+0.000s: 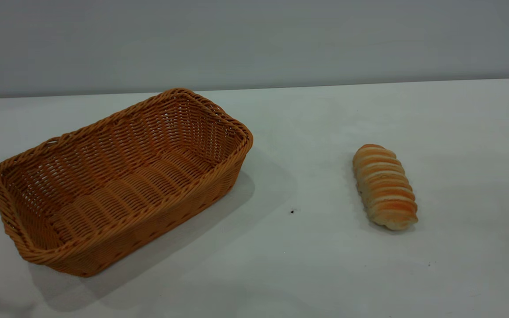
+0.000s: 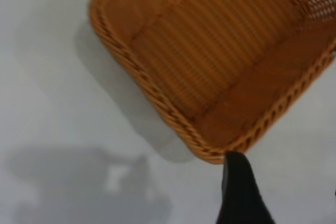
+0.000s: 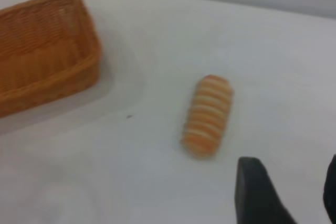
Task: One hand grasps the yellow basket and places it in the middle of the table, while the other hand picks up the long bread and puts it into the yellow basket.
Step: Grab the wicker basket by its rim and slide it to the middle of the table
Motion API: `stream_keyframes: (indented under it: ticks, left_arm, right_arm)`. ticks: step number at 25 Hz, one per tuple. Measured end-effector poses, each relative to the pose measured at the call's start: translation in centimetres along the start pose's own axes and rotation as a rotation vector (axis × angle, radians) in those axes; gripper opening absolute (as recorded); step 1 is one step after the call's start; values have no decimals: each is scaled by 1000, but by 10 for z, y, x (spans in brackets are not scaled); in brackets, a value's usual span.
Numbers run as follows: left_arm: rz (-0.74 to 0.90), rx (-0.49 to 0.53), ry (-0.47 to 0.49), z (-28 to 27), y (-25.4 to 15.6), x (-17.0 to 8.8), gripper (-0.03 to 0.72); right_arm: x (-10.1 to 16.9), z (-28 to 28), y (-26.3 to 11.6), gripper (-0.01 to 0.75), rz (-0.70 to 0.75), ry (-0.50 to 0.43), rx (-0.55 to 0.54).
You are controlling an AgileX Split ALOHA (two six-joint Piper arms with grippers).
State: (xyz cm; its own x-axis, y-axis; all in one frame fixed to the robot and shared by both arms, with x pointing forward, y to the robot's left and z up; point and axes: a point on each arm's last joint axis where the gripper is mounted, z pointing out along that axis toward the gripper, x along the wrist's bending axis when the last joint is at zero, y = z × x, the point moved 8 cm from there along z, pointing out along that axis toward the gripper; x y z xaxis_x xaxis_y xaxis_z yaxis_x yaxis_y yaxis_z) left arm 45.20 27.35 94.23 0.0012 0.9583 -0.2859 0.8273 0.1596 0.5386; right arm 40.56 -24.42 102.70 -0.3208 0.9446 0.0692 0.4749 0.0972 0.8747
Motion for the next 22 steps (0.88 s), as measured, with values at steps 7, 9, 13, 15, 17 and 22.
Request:
stream_keyframes:
  ticks: [7, 9, 13, 15, 17, 22]
  left_arm:
    - [-8, 39, -111, 12, 21, -17, 486]
    - [-8, 45, -120, 14, 28, -18, 487]
    - [-19, 85, -118, 26, 29, -15, 487]
    - [-30, 119, -99, 32, 26, -10, 487]
    - [-57, 148, -53, 41, 23, 0, 487]
    - [-182, 177, 54, 65, 20, 24, 487]
  right_arm:
    - [8, 11, 2, 406, 14, 72, 15]
    - [9, 11, 2, 406, 10, 75, 15]
    - [9, 11, 2, 406, 5, 76, 15]
    - [9, 11, 2, 407, 3, 76, 15]
    - [9, 11, 2, 408, 3, 77, 16]
    - [10, 11, 1, 409, 3, 80, 21]
